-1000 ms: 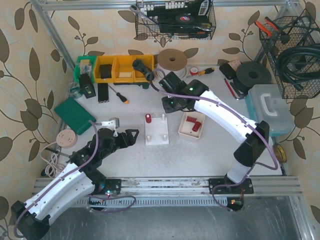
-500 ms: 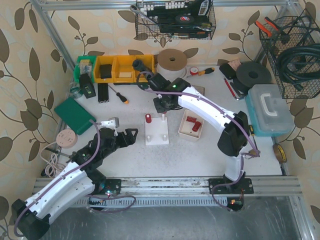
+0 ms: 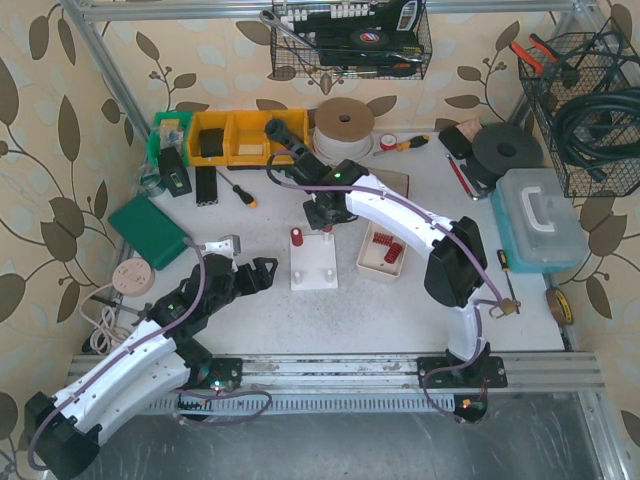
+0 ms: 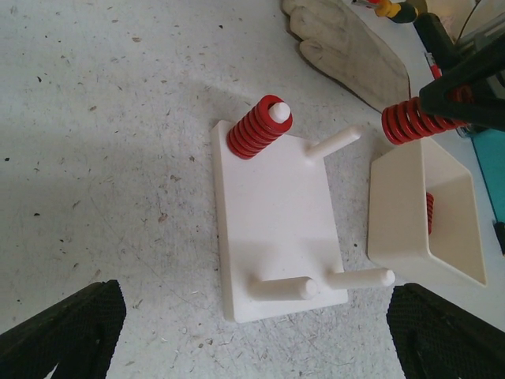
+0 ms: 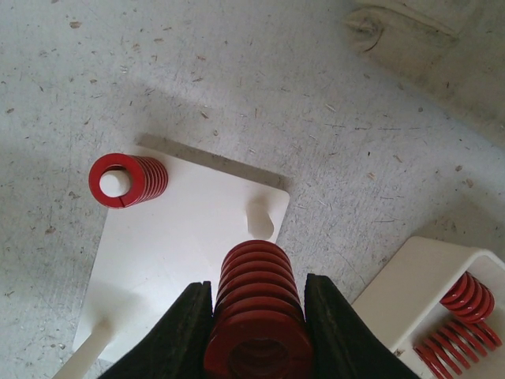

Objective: Install the large spring

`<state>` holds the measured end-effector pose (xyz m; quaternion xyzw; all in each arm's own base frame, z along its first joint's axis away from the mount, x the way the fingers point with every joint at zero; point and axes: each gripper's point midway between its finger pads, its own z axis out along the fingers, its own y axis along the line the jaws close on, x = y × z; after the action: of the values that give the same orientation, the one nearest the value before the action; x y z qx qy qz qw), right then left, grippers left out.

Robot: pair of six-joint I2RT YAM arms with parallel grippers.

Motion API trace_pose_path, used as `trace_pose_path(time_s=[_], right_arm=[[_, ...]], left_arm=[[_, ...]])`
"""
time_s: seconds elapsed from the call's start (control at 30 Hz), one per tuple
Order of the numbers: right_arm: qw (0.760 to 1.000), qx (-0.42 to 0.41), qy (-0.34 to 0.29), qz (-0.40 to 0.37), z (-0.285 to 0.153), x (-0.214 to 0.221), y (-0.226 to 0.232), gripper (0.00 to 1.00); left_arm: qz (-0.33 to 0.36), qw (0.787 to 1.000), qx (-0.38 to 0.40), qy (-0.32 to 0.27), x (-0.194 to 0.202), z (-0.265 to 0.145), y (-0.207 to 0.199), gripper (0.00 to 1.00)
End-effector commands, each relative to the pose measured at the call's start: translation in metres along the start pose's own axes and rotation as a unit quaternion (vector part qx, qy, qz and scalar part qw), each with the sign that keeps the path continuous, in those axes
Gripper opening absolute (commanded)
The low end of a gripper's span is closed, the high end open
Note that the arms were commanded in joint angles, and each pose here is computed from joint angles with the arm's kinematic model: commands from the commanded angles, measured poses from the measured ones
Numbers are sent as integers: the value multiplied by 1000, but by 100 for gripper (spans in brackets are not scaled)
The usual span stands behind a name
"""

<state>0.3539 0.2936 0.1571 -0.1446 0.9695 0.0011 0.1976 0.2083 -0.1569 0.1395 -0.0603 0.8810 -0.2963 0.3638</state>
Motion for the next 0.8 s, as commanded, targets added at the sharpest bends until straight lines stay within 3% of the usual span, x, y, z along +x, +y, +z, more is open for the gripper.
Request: trace_pose_path(time_s=[0.0,0.77], right_arm=[[1000,-2,-12,0,5,-12,1,0],[1000,-16,12,12,35,-4,-2,0]], left_arm=[[8,1000,14,-11,-5,-1,-7,93],[8,1000,14,-12,-5,2,-7,92]])
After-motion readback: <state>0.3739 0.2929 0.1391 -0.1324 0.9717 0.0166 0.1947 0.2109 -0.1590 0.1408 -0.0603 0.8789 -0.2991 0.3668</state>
